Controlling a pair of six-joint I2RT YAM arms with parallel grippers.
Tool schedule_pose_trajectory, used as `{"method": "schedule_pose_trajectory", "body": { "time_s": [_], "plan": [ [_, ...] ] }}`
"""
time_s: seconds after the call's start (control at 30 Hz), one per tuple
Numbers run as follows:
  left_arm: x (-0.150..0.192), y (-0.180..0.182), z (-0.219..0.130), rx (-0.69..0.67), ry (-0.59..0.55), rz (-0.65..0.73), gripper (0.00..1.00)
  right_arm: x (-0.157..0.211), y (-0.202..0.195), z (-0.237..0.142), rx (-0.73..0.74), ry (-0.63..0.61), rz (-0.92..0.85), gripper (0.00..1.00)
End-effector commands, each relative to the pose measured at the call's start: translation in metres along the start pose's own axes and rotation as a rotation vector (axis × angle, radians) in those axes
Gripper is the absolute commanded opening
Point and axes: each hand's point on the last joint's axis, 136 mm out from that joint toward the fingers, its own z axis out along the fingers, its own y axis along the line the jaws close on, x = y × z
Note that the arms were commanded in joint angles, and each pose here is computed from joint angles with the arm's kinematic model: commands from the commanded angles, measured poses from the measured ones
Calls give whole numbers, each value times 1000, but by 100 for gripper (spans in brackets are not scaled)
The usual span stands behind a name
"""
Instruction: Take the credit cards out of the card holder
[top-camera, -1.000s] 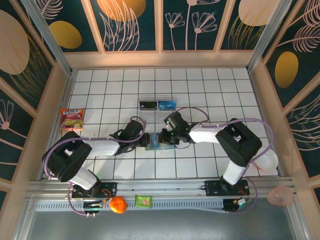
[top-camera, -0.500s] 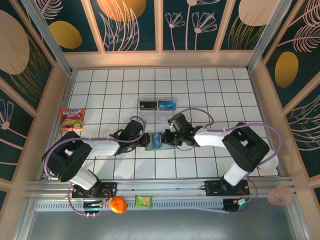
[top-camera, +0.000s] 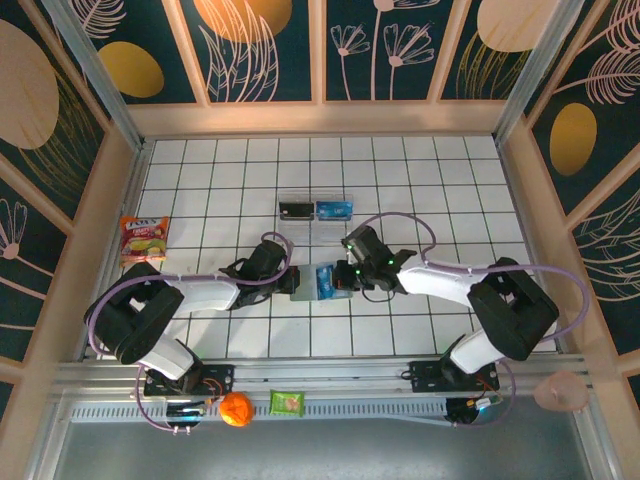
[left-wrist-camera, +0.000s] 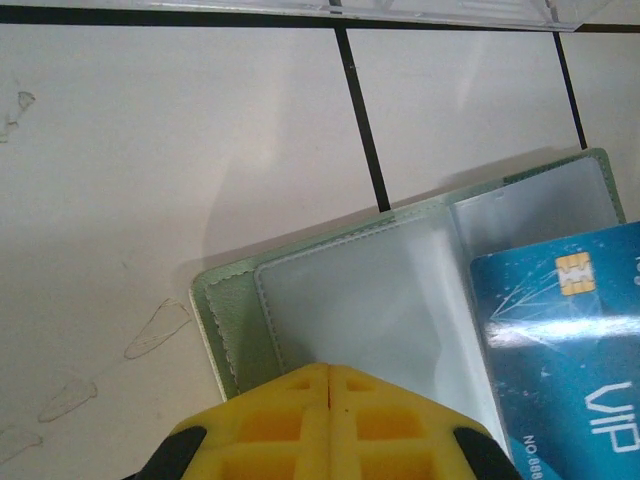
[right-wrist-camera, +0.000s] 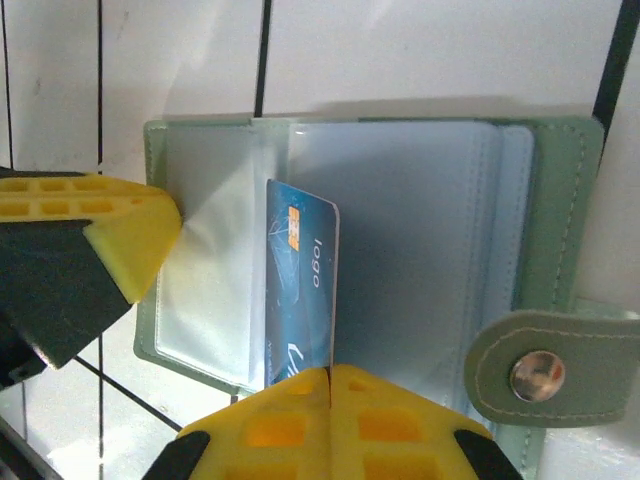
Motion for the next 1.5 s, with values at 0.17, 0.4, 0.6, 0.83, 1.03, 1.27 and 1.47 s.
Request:
{"method": "schedule_pose_trajectory", "body": {
  "time_s": [0.17,0.4,0.6,0.83,1.03,1.27,1.47],
  "plan": [
    [-6,-7,0,2,20,43,0,-34,-7,-41,250,-40,-227,0],
    [-9,-10,0,17,8,47,0,-30,-8,-33,371,39,-292,0],
    [-8,-12,3,26,17,55,0,-17,-4,-6,380,94,-322,0],
    [-8,-13,3,36,16,53,0,-16,6,1,311,93,-311,10],
    [-8,-15,6,45,20,49,0,-12,13,6,229,97,-275,10],
    [-7,-14,6,40,25,49,0,-14,20,9,160,85,-241,14],
    [-6,-13,6,39,25,48,0,-12,19,12,139,94,-226,20]
  ]
}}
